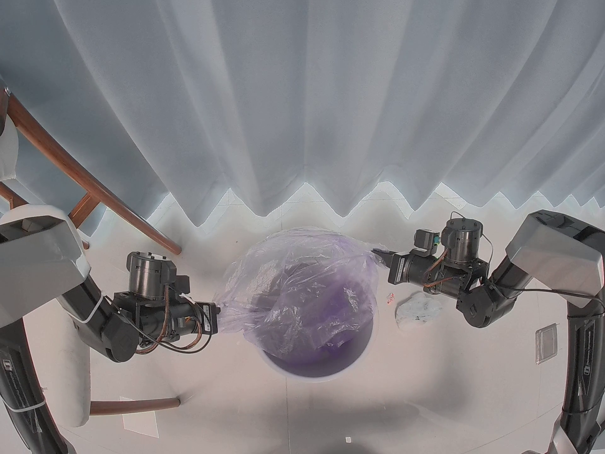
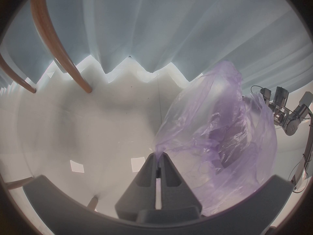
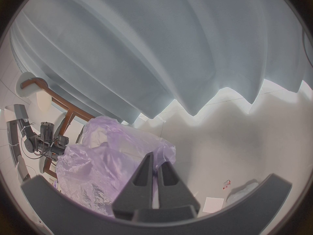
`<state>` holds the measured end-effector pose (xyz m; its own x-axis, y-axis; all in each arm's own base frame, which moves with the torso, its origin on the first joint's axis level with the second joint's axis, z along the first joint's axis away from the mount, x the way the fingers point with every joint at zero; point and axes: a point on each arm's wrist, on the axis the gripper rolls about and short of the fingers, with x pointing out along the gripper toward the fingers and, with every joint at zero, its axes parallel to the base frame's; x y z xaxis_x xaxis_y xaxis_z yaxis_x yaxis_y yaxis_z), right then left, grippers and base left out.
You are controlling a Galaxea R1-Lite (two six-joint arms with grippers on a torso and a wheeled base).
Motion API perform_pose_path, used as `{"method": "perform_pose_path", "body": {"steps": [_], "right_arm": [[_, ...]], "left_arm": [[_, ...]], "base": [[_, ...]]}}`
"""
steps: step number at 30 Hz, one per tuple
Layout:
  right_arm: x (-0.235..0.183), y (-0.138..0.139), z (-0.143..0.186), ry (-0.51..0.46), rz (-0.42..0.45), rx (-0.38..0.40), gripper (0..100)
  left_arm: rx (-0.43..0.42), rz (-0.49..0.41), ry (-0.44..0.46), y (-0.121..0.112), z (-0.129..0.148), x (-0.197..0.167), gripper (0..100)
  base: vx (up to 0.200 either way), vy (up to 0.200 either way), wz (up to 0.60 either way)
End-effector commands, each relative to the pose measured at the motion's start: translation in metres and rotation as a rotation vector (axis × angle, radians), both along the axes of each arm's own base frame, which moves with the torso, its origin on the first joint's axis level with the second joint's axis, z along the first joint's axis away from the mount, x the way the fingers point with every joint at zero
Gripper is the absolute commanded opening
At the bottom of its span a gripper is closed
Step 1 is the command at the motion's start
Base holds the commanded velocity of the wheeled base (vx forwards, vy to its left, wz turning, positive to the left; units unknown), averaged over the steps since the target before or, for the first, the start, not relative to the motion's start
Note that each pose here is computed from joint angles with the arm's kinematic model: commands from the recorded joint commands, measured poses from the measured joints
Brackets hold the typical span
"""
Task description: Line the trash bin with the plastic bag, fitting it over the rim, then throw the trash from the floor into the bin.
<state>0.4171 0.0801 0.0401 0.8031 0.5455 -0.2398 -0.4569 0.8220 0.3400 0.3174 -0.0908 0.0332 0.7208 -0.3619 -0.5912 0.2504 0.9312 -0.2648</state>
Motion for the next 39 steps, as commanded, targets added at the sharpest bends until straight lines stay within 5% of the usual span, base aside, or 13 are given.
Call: {"method": "perform_pose_path", "body": {"steps": [1, 10, 18, 39], "right_arm": [[0.002, 0.000, -0.014, 0.017, 0.000, -0.003, 0], [0.033, 0.004, 0.005, -0.090, -0.035, 0.016, 0], [0.035, -0.004, -0.001, -0.037, -0.060, 0.000, 0], [0.019, -0.037, -0.011, 0.066, -0.092, -0.009, 0]], "left_arm": [[0.002, 0.004, 0.017, 0.000, -0.008, 0.004, 0], [-0.017, 0.013, -0.017, -0.008, 0.008, 0.027, 0], [0.025, 0.035, 0.122, 0.000, 0.012, 0.021, 0], [0.068, 0.018, 0.269, 0.001, 0.002, -0.003, 0]], "base": [[0.000, 0.000, 0.00], [0.000, 0.000, 0.00], [0.000, 0.000, 0.00], [0.000, 0.000, 0.00]]}}
